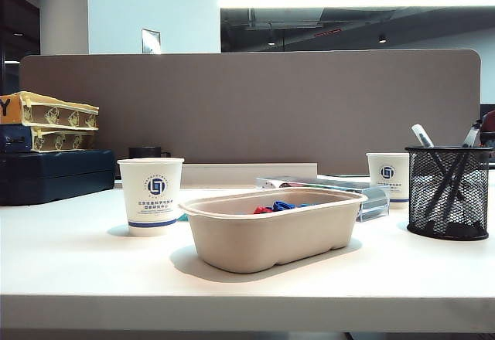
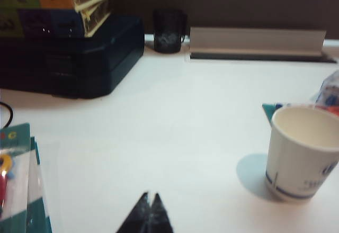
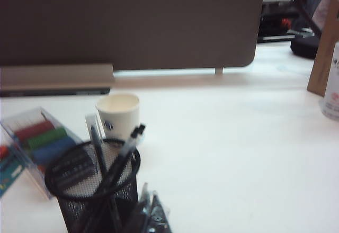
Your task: Pick up one pen and put it in the pen container.
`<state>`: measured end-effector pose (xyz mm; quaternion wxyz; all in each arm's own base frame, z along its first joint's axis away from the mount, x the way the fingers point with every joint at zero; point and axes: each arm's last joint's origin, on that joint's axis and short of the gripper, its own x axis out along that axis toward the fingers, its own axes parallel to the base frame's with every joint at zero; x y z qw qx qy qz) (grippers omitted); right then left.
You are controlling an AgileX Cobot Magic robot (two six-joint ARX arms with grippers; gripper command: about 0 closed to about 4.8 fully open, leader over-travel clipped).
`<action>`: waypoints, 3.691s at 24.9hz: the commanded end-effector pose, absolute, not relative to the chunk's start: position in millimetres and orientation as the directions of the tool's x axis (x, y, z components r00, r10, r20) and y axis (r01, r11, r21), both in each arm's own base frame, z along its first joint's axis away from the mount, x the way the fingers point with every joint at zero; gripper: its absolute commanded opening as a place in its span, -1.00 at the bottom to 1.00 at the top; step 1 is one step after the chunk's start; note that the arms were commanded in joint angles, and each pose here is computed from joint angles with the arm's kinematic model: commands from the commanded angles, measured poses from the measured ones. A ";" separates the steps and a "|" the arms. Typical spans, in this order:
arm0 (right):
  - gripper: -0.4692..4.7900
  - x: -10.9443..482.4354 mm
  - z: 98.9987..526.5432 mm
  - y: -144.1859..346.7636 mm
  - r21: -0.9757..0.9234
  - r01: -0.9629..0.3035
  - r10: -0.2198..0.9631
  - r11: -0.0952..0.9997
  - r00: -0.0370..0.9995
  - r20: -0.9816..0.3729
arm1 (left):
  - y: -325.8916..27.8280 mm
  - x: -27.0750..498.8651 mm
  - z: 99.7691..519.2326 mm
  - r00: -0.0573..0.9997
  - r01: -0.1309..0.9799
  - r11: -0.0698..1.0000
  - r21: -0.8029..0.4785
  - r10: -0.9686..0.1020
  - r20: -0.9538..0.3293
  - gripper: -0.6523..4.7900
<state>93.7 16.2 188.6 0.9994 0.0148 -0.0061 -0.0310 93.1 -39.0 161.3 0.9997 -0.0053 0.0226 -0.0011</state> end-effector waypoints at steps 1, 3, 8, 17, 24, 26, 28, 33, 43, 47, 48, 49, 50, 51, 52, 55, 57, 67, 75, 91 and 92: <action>-0.85 94.6 183.5 16.2 0.015 0.070 -0.070 0.997 0.998 -0.006 | -38.7 93.2 164.6 1.000 -0.004 1.000 -0.020 0.003 -0.021 -0.78; -0.85 95.4 178.9 16.4 0.010 0.073 -0.072 0.997 0.997 -0.017 | -38.7 93.2 164.8 1.000 -0.004 1.000 -0.021 0.003 -0.020 -0.78; -0.85 96.9 169.1 15.8 -0.021 0.106 -0.106 0.994 0.993 -0.043 | -38.7 93.2 166.1 1.000 -0.003 1.000 -0.028 0.002 -0.008 -0.78; -0.85 96.9 170.1 15.3 -0.032 0.123 -0.124 0.992 0.992 -0.028 | -39.8 93.2 168.7 0.999 0.035 0.999 -0.024 -0.035 0.017 -0.78; -0.85 93.2 174.2 14.0 -0.019 0.136 -0.135 0.991 0.991 0.023 | -38.6 91.8 176.6 0.995 0.027 0.998 -0.064 -0.021 0.092 -0.78; -0.85 92.4 176.3 13.6 -0.014 0.142 -0.141 0.990 0.989 0.040 | -38.3 91.2 177.2 0.995 0.028 0.997 -0.068 -0.021 0.100 -0.78; -0.85 92.4 176.3 13.6 -0.014 0.142 -0.142 0.990 0.989 0.040 | -37.6 89.9 178.3 0.993 0.033 0.997 -0.075 -0.024 0.113 -0.78; -0.85 92.3 176.9 13.6 -0.013 0.142 -0.141 0.990 0.989 0.043 | -35.5 86.2 181.9 0.988 0.037 0.994 -0.099 -0.022 0.155 -0.78; -0.85 90.9 183.8 13.5 0.000 0.134 -0.134 0.991 0.989 0.070 | -37.0 86.3 181.1 0.986 0.083 0.993 -0.083 -0.070 0.150 -0.78; -0.85 91.0 183.5 13.5 -0.001 0.135 -0.134 0.991 0.989 0.067 | -36.9 87.0 174.9 0.994 0.059 0.997 -0.040 -0.055 0.091 -0.78; -0.85 91.0 183.2 13.5 -0.003 0.135 -0.134 0.991 0.989 0.064 | -36.4 87.1 174.3 0.996 0.040 0.999 -0.036 -0.037 0.085 -0.78; -0.85 91.0 182.5 13.4 -0.006 0.135 -0.135 0.991 0.989 0.057 | -35.7 87.2 173.3 0.997 0.015 0.999 -0.031 -0.012 0.075 -0.78; -0.85 91.1 181.6 13.5 -0.009 0.135 -0.135 0.991 0.990 0.049 | -35.2 87.3 172.4 0.998 -0.005 1.000 -0.026 0.007 0.066 -0.78; -0.85 91.1 180.9 13.5 -0.012 0.135 -0.135 0.991 0.990 0.043 | -34.6 87.3 171.5 0.998 -0.026 0.999 -0.022 0.028 0.057 -0.78; -0.85 91.2 180.0 13.4 -0.016 0.137 -0.136 0.991 0.990 0.033 | -34.0 87.3 170.8 0.998 -0.048 0.999 -0.019 0.048 0.050 -0.78; -0.85 91.2 179.3 13.3 -0.019 0.139 -0.139 0.990 0.990 0.027 | -33.9 87.3 170.7 0.998 -0.051 0.999 -0.018 0.051 0.048 -0.76; -0.84 91.2 178.7 13.3 -0.021 0.139 -0.139 0.990 0.990 0.020 | -34.0 87.3 170.2 0.998 -0.050 0.999 -0.015 0.050 0.044 -0.77; -0.84 91.1 169.9 13.8 -0.056 0.117 -0.120 0.992 0.991 -0.065 | -34.6 87.5 163.9 0.999 -0.031 0.999 0.019 0.031 -0.013 -0.77; -0.84 91.1 169.3 13.8 -0.059 0.117 -0.121 0.991 0.990 -0.070 | -34.6 87.5 163.9 0.999 -0.031 0.999 0.019 0.031 -0.013 -0.77; -0.84 91.1 169.4 13.8 -0.059 0.117 -0.121 0.991 0.990 -0.070 | -32.9 88.8 164.7 1.000 -0.013 1.000 0.013 0.013 -0.006 -0.77; -0.84 91.1 169.4 13.8 -0.059 0.117 -0.121 0.991 0.990 -0.070 | -32.3 89.3 165.3 1.000 0.000 1.000 0.009 0.000 -0.002 -0.77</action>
